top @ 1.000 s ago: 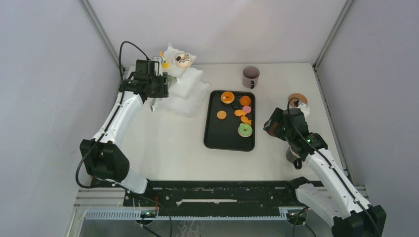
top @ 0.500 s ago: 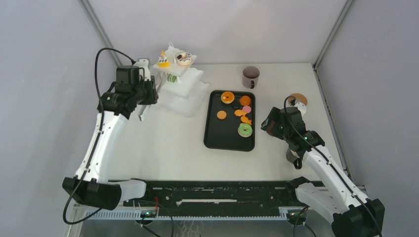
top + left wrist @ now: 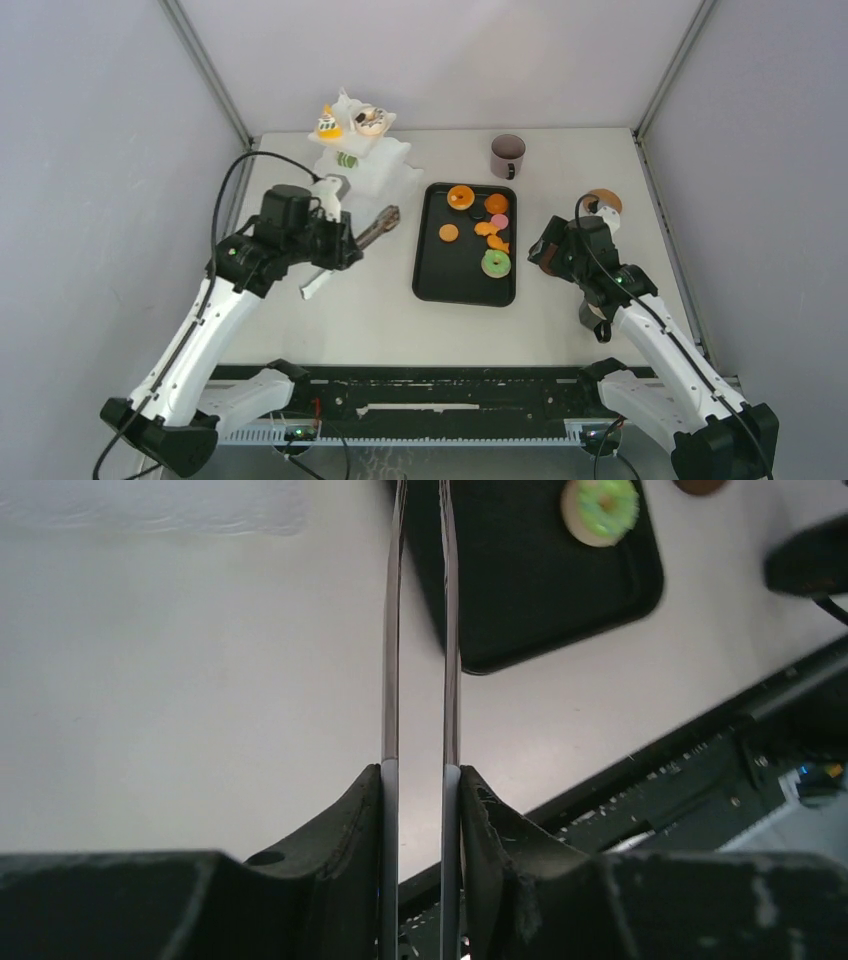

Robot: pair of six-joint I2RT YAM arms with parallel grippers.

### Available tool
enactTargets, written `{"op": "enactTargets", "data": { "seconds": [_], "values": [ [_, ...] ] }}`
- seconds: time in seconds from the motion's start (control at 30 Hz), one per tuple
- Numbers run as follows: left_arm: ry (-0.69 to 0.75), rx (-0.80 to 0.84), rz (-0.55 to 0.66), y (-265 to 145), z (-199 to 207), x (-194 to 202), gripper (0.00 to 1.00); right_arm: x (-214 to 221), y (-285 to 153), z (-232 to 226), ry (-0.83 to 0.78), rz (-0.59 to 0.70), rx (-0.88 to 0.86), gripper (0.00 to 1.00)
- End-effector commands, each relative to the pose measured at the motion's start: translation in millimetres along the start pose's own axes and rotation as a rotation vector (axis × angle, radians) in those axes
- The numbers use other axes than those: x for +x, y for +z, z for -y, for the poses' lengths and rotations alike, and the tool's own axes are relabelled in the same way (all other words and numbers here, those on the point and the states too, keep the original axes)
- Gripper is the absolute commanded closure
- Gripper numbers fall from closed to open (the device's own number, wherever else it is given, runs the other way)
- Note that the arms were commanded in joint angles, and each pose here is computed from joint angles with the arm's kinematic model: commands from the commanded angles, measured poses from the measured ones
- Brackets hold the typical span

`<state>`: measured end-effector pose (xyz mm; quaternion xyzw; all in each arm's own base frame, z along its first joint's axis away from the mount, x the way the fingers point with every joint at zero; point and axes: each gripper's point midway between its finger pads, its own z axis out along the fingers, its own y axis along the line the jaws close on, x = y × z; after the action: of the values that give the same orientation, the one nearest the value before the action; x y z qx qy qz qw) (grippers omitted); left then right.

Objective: Serve the afternoon tea

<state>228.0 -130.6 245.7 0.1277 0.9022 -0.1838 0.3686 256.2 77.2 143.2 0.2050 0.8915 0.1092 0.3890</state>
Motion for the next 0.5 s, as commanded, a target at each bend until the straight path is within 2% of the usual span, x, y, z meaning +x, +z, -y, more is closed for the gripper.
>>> {"op": "enactTargets", "data": {
  "seconds": [0.0, 0.23, 0.47],
  "values": [
    [0.046, 0.184, 0.033, 20, 61, -11, 0.75, -14, -7, -8, 0.017, 0.059, -0.033, 0.02],
    [0.000, 0.300, -0.015, 73, 118, -13, 0.72, -16, -15, 2, 0.023, 0.082, -0.003, 0.02],
    [-0.068, 0.329, -0.105, 119, 143, -7, 0.66, -16, -17, 6, 0.026, 0.084, 0.007, 0.02]
  ]
}}
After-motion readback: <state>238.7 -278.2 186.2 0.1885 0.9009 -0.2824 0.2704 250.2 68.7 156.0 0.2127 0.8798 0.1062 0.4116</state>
